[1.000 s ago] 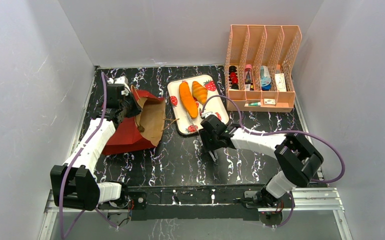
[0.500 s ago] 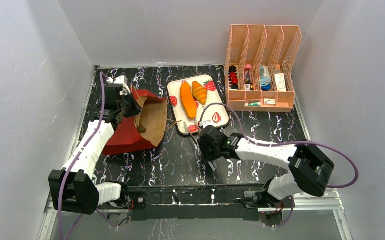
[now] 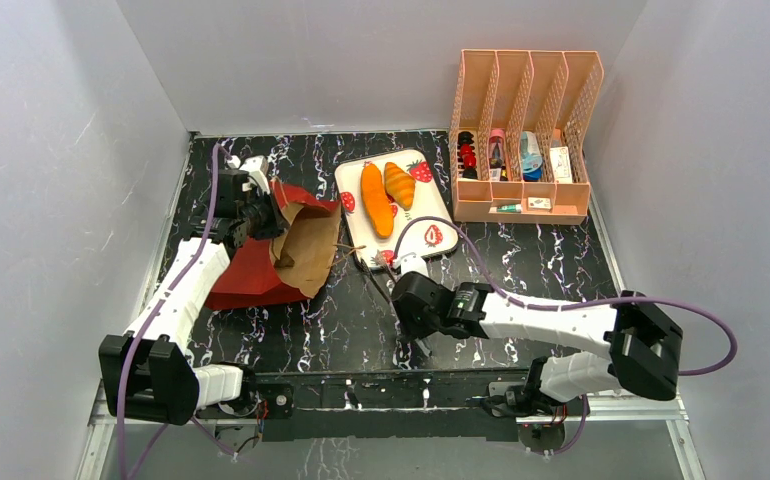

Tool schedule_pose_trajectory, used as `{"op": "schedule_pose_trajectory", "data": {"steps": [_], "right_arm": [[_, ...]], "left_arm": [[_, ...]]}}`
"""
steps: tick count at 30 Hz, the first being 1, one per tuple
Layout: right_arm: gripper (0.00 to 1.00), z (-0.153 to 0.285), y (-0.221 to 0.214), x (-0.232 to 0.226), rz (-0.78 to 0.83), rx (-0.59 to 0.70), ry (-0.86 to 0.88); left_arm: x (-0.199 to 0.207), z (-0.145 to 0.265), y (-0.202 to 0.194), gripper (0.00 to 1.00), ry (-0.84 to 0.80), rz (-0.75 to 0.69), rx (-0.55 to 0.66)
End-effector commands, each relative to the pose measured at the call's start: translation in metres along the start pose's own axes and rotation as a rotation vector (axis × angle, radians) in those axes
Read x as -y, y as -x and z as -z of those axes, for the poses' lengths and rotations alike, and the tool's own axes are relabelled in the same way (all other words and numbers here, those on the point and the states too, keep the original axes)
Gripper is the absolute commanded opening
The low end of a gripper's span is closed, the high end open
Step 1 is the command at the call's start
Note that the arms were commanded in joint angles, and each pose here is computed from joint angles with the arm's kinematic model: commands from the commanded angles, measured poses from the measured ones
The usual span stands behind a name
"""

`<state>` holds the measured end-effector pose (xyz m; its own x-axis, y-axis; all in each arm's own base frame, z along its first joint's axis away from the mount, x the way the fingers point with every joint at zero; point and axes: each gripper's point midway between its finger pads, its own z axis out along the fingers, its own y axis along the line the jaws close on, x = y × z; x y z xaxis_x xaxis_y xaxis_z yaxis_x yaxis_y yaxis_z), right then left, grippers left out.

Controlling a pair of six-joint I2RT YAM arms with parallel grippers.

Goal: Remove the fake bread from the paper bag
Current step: Pick up the clamp from the container, then take out the fake bread from the paper bag.

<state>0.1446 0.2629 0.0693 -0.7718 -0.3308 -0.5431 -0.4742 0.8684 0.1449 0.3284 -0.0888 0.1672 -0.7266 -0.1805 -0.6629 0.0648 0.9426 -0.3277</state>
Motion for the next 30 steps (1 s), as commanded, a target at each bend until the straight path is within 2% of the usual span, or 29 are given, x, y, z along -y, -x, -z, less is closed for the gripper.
{"op": "schedule_pose_trajectory", "data": {"steps": [1,21,30], "right_arm": [[0.26,0.031,0.038,-0.015,-0.026,0.131,0.023],[0.23,0.102,0.093,-0.047,0.061,0.251,0.082],[0.23,0.080,0.112,-0.080,0.113,0.269,0.145]], "left_arm": [[0.010,0.007,0.004,0.00,-0.050,-0.050,-0.013],[0.017,0.011,0.001,0.00,-0.104,-0.119,-0.027],[0.037,0.016,0.001,0.00,-0.216,-0.126,-0.029]]}}
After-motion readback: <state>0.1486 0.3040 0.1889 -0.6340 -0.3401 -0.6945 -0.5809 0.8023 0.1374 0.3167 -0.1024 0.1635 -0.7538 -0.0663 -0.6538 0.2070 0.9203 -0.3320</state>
